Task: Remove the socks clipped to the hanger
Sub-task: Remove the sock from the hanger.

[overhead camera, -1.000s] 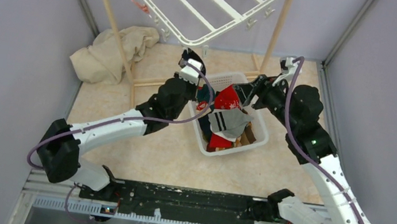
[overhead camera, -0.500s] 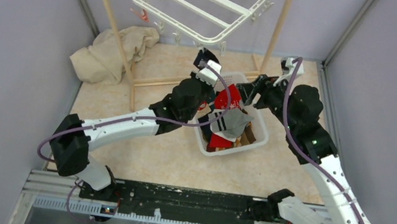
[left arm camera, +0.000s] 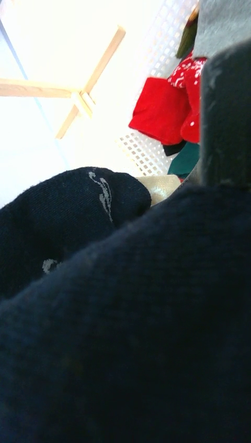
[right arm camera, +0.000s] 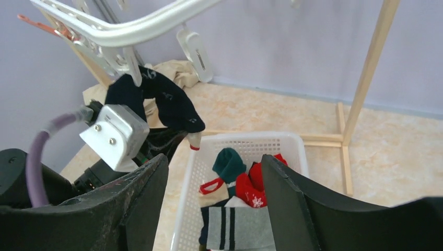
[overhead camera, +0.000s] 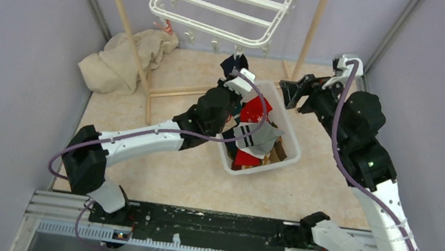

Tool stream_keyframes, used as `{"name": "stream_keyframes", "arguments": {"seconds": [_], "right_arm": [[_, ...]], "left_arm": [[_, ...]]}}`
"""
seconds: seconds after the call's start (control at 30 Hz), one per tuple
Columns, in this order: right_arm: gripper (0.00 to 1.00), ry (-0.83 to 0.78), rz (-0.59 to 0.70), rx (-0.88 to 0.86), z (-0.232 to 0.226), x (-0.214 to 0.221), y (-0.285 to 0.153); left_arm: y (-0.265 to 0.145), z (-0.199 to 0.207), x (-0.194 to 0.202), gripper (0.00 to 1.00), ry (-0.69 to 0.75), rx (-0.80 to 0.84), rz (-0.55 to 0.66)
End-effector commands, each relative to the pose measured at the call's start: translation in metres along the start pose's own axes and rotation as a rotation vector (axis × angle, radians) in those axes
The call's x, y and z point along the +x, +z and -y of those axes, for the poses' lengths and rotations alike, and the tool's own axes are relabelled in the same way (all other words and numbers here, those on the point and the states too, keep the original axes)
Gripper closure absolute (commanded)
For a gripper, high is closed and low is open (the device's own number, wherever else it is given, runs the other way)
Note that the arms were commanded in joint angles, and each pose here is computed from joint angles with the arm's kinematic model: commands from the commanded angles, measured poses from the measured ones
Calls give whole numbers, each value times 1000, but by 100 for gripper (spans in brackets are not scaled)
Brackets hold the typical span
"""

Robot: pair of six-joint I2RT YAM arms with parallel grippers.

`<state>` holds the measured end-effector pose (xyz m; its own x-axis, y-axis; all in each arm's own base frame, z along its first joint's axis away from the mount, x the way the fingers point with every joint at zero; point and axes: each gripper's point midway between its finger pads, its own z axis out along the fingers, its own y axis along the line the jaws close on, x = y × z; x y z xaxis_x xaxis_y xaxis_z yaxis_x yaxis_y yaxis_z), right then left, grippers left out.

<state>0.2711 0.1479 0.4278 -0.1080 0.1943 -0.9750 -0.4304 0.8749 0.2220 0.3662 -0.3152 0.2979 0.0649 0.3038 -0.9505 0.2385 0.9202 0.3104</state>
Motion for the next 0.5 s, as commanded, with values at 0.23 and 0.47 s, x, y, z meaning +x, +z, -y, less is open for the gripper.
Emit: {"name": "stream_keyframes", "arguments": {"seconds": [0.23,0.47], "right_arm": [[32,-47,109,-143,-34,-65,13],[32,5,87,-208,-47,-61,35]], "left_arm": [[8,-7,-21,93,81,-64,58],[9,-6,-21,93,86,-64,59]]}}
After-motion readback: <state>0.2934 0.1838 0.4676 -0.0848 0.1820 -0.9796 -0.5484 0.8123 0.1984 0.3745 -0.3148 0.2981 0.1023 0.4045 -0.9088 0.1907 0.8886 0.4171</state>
